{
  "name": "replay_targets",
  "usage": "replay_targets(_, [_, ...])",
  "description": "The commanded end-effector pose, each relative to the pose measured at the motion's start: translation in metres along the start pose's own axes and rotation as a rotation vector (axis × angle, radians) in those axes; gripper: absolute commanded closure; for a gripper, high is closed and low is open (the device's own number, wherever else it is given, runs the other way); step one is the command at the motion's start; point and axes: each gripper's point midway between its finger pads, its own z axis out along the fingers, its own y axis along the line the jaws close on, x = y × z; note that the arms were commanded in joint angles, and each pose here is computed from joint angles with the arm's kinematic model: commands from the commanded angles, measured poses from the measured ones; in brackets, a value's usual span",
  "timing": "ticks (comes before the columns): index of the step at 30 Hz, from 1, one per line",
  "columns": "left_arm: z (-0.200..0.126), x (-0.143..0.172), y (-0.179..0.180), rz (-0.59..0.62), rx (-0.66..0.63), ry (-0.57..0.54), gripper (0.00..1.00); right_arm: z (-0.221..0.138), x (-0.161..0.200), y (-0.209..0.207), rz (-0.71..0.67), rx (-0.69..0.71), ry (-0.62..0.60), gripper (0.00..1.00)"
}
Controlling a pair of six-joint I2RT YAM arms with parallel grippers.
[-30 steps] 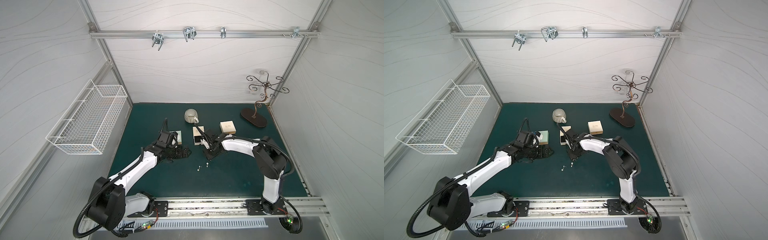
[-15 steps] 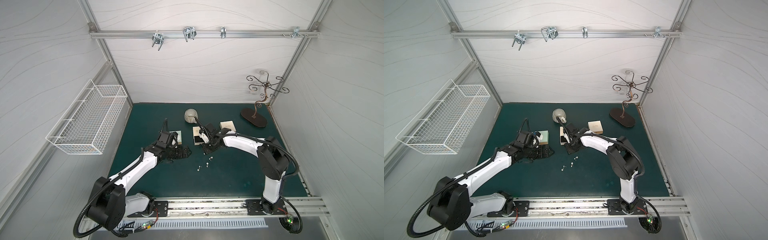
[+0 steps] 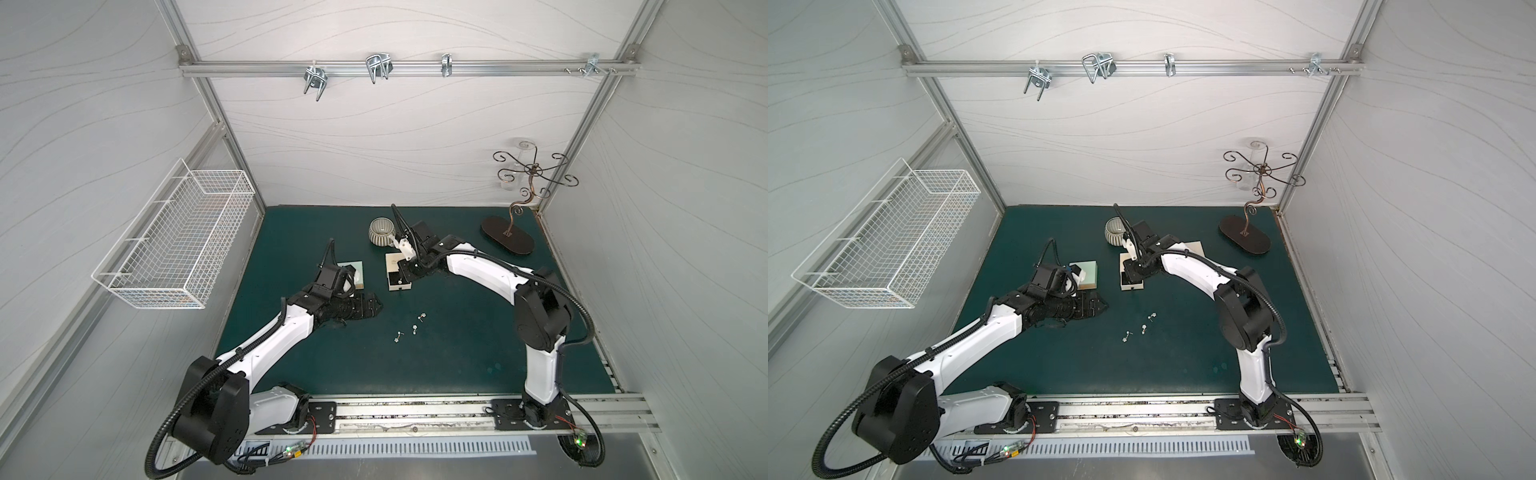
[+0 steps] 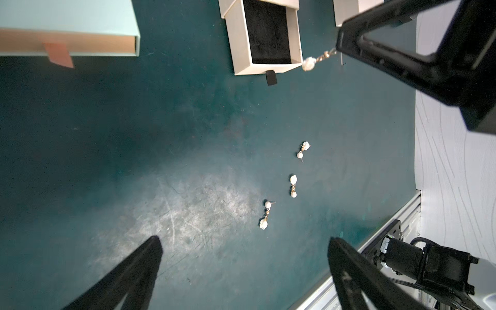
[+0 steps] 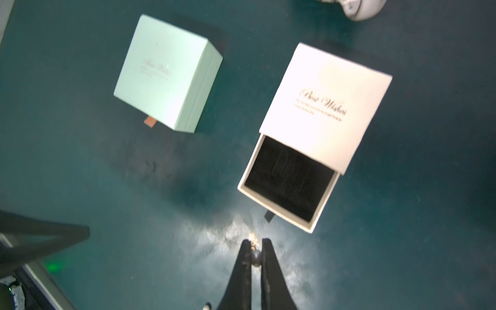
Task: Place the earrings into the drawer-style jewelry box
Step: Insert the earring into the inner lining.
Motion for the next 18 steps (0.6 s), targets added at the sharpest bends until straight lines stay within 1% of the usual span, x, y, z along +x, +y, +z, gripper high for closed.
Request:
replay_targets(1, [-0.005, -0.006, -0.007, 0.007, 0.03, -0.035, 0.01, 0.013, 0.002, -0.005, -0.004, -0.009, 0.055, 0.93])
replay_targets(8, [-0.004, -0.004, -0.006, -0.002, 0.032, -0.035, 0.01, 0.04, -0.004, -0.008, 0.008, -0.02, 0.082, 0.92])
replay_targets(18, [-0.003, 0.0, -0.007, -0.015, 0.05, -0.029, 0.01, 0.06, -0.005, -0.01, 0.029, -0.022, 0.098, 0.92])
